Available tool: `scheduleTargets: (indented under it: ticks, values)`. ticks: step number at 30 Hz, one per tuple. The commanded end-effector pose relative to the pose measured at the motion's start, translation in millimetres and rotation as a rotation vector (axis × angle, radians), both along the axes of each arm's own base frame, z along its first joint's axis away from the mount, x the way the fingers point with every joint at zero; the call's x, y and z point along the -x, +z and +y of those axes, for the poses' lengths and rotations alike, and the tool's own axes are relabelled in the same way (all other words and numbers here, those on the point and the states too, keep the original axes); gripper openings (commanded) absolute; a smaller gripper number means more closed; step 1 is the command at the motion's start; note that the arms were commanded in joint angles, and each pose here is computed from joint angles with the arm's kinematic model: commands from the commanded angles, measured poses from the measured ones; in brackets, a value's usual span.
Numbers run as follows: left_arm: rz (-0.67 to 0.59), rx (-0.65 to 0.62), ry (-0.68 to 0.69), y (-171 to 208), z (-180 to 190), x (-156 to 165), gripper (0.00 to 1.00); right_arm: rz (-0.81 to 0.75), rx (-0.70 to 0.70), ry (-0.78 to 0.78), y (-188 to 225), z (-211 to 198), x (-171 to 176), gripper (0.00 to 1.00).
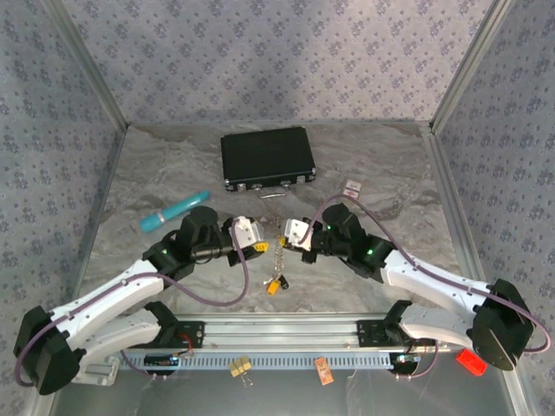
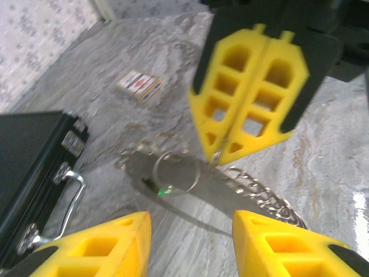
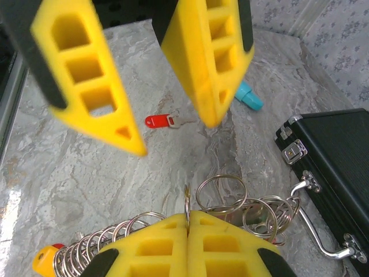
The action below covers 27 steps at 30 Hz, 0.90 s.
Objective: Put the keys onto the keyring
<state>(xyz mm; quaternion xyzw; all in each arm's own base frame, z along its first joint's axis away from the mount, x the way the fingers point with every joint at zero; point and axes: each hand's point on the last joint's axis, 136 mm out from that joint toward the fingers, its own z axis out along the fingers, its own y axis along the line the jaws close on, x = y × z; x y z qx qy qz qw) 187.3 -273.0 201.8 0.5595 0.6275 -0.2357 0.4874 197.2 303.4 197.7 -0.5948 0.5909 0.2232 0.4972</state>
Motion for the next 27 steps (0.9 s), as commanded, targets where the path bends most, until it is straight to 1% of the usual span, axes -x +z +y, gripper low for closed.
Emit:
scheduleTargets:
  ticks: [1, 4, 11, 21, 27]
  values:
    - [-0.067, -0.001, -0.125, -0.6, -14.5, 12.5, 0.4, -0.029, 0.002, 0.059, 16.2, 7.3, 6.2, 0.0]
    - [-0.068, -0.011, -0.143, -4.9, -18.2, 14.4, 0.39, -0.029, 0.008, 0.067, 16.8, 10.0, 7.6, 0.0]
    - [-0.085, -0.009, -0.117, -2.0, -17.3, 9.7, 0.34, -0.029, 0.021, 0.085, 16.0, 12.6, 11.0, 0.0]
    - [-0.06, -0.01, -0.142, -2.0, -19.4, 14.3, 0.13, -0.027, 0.017, 0.091, 17.5, 15.8, 11.1, 0.0]
    - [-0.045, -0.011, -0.157, -4.5, -20.7, 17.1, 0.12, -0.018, 0.008, 0.093, 18.3, 17.6, 11.3, 0.0]
